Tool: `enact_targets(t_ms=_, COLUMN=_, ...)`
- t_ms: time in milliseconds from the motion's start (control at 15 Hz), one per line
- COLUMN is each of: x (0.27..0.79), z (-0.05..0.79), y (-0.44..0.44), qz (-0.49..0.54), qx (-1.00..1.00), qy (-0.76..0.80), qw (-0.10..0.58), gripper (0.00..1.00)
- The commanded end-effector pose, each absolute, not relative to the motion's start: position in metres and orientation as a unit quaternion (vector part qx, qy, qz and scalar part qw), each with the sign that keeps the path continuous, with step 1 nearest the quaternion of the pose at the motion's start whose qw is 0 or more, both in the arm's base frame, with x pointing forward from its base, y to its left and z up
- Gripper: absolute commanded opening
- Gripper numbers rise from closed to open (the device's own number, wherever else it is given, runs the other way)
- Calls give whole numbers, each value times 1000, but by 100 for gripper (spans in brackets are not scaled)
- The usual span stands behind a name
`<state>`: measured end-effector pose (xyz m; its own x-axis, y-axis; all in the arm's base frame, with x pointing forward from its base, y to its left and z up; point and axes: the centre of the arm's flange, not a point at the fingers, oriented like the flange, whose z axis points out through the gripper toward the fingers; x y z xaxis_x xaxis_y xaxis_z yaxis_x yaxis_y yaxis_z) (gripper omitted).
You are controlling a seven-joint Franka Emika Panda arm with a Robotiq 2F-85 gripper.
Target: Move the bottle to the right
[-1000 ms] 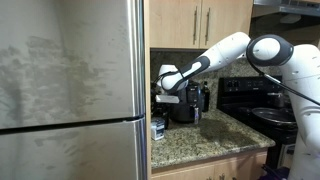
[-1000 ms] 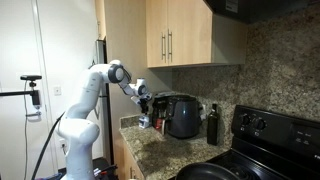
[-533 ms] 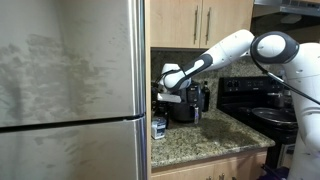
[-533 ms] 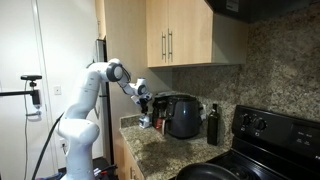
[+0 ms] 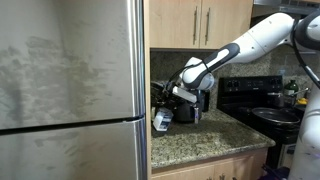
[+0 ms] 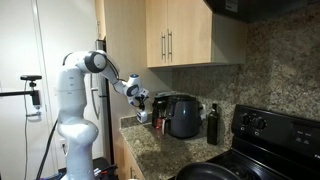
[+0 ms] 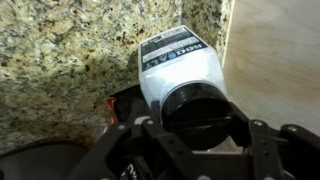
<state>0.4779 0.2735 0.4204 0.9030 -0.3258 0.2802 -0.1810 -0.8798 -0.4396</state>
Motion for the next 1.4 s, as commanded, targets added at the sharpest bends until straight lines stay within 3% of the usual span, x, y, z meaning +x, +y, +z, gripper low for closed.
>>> enact_targets(t_ms=0, x=415, z=440, y=208, qz=-207, qx=-934, qy=221, qw=191, gripper=38)
enact_targets(t_ms=267, x=364, z=450, y=145, qz=-229, qx=-902, qy=323, qw=169, gripper=38)
enact_targets(t_ms=333, x=410, z=425, y=169, qz=-202, qx=-920, qy=288, qw=175, gripper=38)
enact_targets(t_ms=400, x=402, z=426, y=159, qz=-208, qx=-917, qy=296, qw=171, gripper=63)
enact_targets(t_ms=600, x=401, z=421, y=164, qz=-203, qx=-920, qy=291, qw=169, gripper=63)
enact_targets(t_ms=667, x=402, z=419, y=165, qz=-200, qx=-921, qy=290, qw=168, gripper=38)
enact_targets(t_ms=1333, x=339, z=476, y=-4, qz=-159, qx=-813, qy=552, qw=94, gripper=38)
